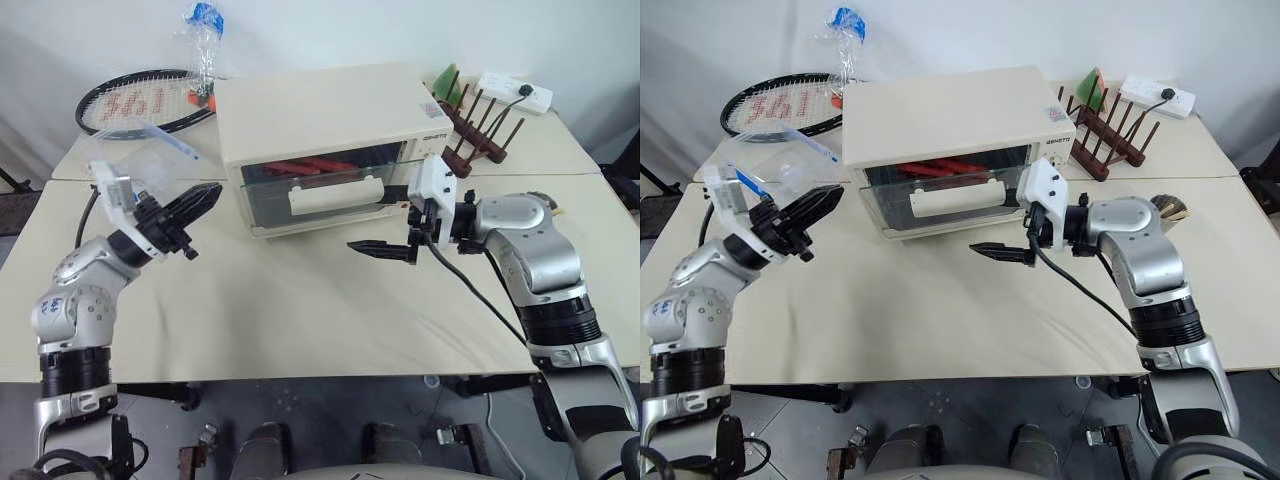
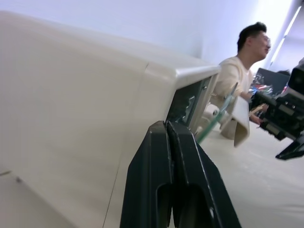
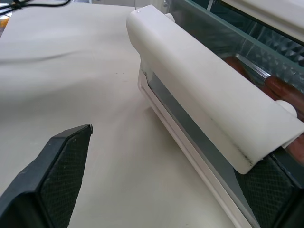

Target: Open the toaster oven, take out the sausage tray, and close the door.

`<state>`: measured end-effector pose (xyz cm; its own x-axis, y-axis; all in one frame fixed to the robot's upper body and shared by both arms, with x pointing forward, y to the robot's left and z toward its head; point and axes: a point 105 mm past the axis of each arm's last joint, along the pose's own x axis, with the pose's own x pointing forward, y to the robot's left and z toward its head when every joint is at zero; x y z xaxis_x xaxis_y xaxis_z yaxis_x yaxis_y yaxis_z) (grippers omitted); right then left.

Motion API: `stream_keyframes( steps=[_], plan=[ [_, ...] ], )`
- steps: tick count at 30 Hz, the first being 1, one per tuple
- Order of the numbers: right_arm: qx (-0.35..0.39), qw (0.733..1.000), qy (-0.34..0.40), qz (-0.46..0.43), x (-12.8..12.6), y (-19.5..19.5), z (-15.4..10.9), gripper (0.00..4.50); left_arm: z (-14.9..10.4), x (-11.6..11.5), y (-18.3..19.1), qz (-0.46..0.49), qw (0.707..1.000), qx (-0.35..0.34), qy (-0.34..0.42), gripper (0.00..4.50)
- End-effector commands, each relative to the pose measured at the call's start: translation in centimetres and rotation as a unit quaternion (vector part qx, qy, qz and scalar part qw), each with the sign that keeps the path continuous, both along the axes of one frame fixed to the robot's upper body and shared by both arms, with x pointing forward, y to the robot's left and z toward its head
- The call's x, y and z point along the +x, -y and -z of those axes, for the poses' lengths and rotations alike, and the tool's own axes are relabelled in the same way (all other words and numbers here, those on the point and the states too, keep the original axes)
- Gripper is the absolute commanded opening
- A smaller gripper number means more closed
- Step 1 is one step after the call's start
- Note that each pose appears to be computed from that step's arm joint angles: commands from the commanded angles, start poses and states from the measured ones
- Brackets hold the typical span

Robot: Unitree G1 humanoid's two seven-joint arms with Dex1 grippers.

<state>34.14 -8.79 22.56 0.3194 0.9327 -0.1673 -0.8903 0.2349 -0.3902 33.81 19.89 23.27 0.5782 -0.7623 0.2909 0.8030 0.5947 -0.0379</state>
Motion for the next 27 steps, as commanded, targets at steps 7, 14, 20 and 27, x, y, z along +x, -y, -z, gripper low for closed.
stream_keyframes(
  steps=[7, 14, 20, 27],
  plan=[
    [0.005, 0.999, 0.027, -0.024, -1.2, -1.1, -0.4, 4.50, 0.4, 1.1, 3.4, 0.069, 0.997, 0.025, 0.001, 0.03],
    [-0.033, 0.999, 0.017, -0.009, -2.4, -0.4, 1.4, 4.50, 1.2, 1.5, 4.2, 0.089, 0.995, 0.043, -0.011, 0.03],
    [-0.078, 0.997, -0.005, 0.005, -4.0, 0.8, 3.5, 4.50, 1.3, 1.8, 4.3, 0.090, 0.995, 0.044, -0.011, 0.03],
    [-0.142, 0.988, -0.033, 0.048, -4.1, 2.3, 5.3, 4.50, 1.8, 1.7, 4.7, 0.101, 0.993, 0.054, -0.015, 0.03]
  ],
)
